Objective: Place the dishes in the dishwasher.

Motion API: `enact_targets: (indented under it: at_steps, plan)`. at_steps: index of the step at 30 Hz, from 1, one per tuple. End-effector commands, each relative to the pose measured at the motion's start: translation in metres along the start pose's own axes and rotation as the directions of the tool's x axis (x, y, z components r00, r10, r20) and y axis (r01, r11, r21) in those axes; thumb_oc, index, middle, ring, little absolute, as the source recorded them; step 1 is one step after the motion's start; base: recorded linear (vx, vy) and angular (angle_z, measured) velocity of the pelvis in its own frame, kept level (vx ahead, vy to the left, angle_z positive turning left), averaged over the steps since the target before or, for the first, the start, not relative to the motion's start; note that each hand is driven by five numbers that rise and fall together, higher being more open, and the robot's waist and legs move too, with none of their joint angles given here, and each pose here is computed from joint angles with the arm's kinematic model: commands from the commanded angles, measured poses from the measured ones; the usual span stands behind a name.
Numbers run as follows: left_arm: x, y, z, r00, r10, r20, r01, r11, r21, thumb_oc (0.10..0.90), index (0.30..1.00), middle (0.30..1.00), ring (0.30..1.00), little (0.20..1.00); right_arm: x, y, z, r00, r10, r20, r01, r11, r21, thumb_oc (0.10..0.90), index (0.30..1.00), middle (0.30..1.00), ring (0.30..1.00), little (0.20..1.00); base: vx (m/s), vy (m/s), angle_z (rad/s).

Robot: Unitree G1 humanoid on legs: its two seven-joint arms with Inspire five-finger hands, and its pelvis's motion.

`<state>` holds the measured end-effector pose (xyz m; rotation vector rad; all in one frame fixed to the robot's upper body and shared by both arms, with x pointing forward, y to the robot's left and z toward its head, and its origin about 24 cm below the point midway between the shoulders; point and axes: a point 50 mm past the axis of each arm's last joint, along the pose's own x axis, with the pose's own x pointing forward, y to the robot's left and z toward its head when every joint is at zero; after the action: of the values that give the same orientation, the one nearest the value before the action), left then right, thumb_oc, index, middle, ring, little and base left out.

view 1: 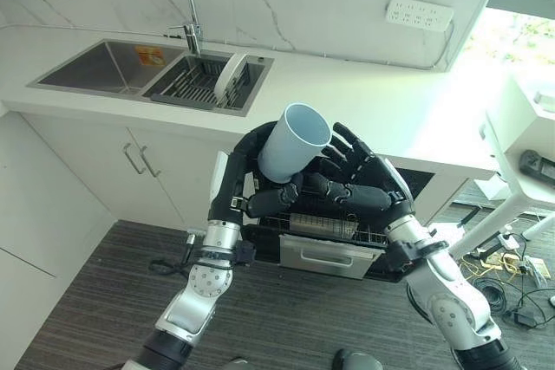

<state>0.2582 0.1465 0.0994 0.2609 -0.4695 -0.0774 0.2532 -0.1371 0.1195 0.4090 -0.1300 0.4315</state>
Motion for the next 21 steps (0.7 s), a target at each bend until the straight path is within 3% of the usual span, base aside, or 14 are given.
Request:
enact_targets:
  at_steps: [1,21]
  plan:
    - [0.028,-0.007,0.056,0.945,-0.035,0.326,0.052,0.998,-0.041,0.400,0.300,0.300,0.300,0.300,0.021,0.021,0.045,0.967,0.131,0.217,-0.126,0.991,-0.035,0.800,0.900,0.900,0.900,0.900,0.00,0.000,0.00]
    - [0.026,-0.025,0.062,0.930,-0.144,0.339,0.174,0.983,-0.060,0.400,0.300,0.300,0.300,0.300,0.030,0.031,0.056,0.957,0.127,0.262,-0.114,0.991,-0.066,0.800,0.900,0.900,0.900,0.900,0.00,0.000,0.00]
